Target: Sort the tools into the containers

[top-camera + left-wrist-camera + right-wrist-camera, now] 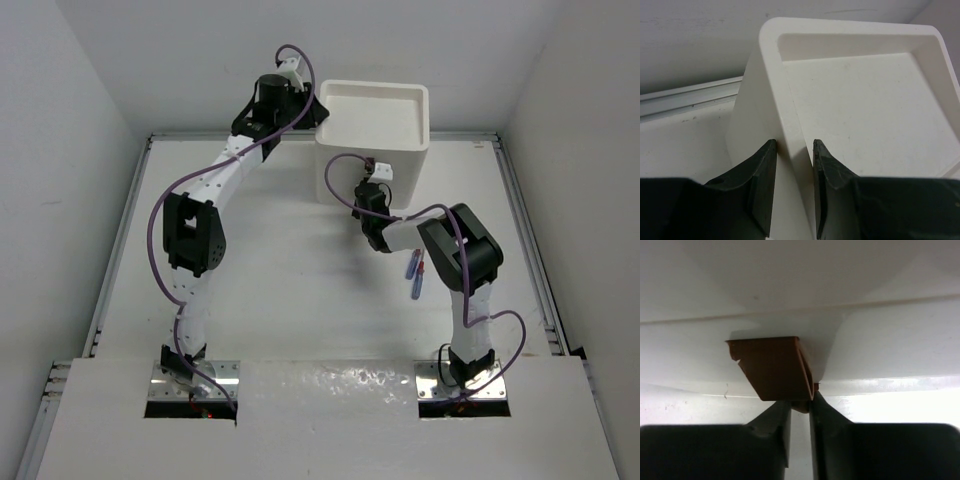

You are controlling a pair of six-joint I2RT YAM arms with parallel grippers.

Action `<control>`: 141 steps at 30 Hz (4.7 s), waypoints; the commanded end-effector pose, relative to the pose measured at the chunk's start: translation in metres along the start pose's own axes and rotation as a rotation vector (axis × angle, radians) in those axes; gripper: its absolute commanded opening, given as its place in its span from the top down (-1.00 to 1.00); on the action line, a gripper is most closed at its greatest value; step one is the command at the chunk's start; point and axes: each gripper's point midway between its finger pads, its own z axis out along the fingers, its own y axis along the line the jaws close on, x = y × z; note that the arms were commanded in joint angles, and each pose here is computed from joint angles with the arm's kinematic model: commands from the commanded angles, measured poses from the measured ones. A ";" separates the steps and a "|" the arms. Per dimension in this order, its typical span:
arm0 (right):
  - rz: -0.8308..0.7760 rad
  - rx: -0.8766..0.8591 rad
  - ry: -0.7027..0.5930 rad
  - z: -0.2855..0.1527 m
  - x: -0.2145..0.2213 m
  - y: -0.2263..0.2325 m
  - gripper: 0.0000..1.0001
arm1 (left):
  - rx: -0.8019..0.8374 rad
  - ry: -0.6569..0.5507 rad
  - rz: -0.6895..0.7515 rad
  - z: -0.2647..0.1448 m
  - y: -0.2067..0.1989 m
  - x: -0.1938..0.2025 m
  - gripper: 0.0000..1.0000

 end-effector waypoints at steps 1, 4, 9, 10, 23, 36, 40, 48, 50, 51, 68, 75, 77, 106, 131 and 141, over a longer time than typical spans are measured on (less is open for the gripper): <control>0.061 -0.023 -0.158 0.017 -0.057 0.010 0.72 | 0.056 0.420 -0.079 -0.007 -0.008 0.128 1.00; 0.060 -0.021 -0.124 0.019 -0.052 0.006 0.68 | 0.055 0.422 -0.080 -0.008 -0.008 0.128 1.00; 0.067 -0.025 -0.115 0.021 -0.047 -0.005 1.00 | 0.054 0.423 -0.077 -0.007 -0.007 0.129 1.00; 0.059 -0.032 -0.120 0.020 -0.048 -0.004 1.00 | 0.050 0.424 -0.077 -0.007 -0.007 0.129 1.00; -0.059 -0.362 -0.064 -0.069 -0.016 0.018 1.00 | -0.003 0.397 -0.062 -0.002 0.005 0.124 1.00; -0.258 -0.514 0.133 -0.164 0.070 0.010 1.00 | -0.019 0.365 -0.070 0.000 0.003 0.114 1.00; -0.327 -0.548 0.120 -0.181 0.070 0.022 1.00 | -0.028 0.360 -0.065 0.000 0.004 0.112 1.00; -0.351 -0.493 0.115 -0.203 0.021 0.015 -0.03 | -0.028 0.365 -0.055 -0.001 0.005 0.112 1.00; -0.323 -0.442 0.091 -0.210 0.006 0.005 -0.29 | -0.027 0.362 -0.055 -0.001 0.004 0.111 1.00; -0.263 -0.341 0.024 -0.213 -0.019 -0.010 -0.43 | -0.027 0.362 -0.053 -0.001 0.004 0.111 1.00; 0.088 0.061 0.503 -0.205 0.063 -0.139 0.27 | -0.047 0.349 -0.040 -0.002 0.006 0.111 1.00; 0.044 0.152 0.606 -0.200 0.108 -0.164 0.32 | -0.049 0.350 -0.040 -0.002 0.007 0.112 1.00; 0.054 0.167 0.634 -0.200 0.118 -0.166 0.33 | -0.048 0.350 -0.040 -0.003 0.006 0.112 1.00; -1.251 -0.557 0.209 -0.113 -0.037 0.003 1.00 | -0.063 0.326 0.005 -0.007 0.005 0.105 1.00; 0.091 0.330 0.137 -0.166 -0.027 -0.157 -0.01 | -0.063 0.332 0.013 -0.005 0.007 0.105 1.00; 0.131 0.264 0.358 -0.153 0.039 -0.150 -0.09 | -0.067 0.336 0.013 -0.006 0.007 0.109 1.00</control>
